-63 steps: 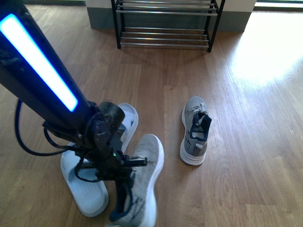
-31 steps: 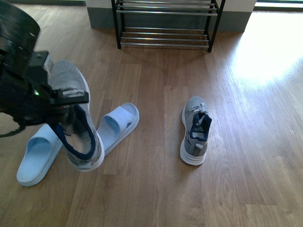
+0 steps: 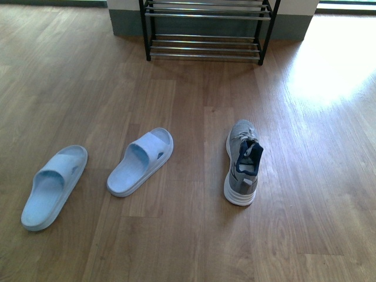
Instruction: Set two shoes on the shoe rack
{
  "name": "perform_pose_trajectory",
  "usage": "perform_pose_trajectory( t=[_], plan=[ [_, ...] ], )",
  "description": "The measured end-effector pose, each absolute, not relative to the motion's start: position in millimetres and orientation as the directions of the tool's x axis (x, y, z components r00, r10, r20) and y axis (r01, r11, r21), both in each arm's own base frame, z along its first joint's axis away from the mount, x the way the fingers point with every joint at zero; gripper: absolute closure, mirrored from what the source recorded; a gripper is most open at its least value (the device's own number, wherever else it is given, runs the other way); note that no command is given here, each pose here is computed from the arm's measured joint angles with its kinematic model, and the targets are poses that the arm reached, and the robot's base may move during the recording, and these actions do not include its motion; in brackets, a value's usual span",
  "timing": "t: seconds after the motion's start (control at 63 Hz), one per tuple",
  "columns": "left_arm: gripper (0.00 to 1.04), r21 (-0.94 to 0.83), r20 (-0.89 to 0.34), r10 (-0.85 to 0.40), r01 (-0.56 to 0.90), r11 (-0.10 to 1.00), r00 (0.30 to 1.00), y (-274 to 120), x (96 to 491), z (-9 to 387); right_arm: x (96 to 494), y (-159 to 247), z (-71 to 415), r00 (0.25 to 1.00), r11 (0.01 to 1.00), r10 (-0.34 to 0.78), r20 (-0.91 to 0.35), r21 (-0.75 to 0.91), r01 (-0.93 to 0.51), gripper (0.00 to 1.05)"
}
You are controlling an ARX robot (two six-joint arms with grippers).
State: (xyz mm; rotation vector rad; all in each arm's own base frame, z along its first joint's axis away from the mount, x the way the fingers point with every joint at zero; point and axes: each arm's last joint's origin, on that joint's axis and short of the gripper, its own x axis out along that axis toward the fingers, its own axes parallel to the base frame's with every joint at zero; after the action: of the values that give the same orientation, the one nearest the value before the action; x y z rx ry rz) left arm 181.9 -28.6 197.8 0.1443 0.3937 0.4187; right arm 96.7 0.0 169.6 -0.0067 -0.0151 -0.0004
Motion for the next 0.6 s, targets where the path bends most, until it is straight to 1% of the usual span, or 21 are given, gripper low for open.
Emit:
perform_pose_trajectory(
  t=[0.603],
  plan=[
    [1.03,0.232,-0.349,0.417,-0.353,0.906,0.839,-29.0,181.7,195.6,96.7,0.0,169.6,1.000,1.000,0.000,0.015,-0.007,0.000,0.09]
  ],
)
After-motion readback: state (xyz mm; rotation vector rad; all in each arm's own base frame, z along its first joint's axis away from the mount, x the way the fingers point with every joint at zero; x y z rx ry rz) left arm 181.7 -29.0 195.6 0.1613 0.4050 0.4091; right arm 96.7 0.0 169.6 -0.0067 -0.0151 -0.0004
